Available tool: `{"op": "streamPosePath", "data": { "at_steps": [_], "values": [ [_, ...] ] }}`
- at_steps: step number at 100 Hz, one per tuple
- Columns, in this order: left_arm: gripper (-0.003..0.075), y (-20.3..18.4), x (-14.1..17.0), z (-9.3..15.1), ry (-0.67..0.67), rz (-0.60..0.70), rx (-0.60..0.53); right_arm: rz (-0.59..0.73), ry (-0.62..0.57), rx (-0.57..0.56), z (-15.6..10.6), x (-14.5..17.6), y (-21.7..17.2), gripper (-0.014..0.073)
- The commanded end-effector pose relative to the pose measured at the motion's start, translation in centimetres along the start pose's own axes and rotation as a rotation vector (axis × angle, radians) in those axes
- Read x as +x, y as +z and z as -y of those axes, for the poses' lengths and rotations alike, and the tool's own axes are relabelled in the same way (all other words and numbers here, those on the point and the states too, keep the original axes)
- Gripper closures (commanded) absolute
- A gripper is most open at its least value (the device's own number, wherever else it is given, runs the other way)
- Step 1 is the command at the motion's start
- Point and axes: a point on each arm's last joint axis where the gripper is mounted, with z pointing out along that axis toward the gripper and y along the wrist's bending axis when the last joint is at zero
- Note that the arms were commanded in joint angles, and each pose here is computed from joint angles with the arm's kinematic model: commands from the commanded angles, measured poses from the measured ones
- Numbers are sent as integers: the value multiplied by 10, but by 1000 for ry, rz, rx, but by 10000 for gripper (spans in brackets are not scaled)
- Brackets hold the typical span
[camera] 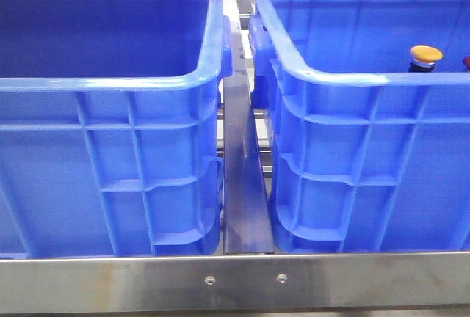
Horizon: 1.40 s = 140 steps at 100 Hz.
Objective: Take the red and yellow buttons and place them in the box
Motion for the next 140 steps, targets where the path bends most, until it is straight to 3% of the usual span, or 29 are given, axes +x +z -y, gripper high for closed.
{"op": "streamPosePath", "data": {
  "at_steps": [1, 90, 116, 140],
  "values": [
    [741, -2, 0, 1, -7, 69, 16, 70, 2, 34, 2, -12, -4, 691],
    [741, -2, 0, 1, -7, 69, 16, 57, 7, 37, 2, -7, -3, 691],
    [741, -2, 0, 1, -7, 69, 16, 99, 8, 207, 20, 12, 3, 691],
    [741, -2, 0, 1, -7, 69, 16, 173, 25, 251, 28, 35, 7, 691]
  ]
}}
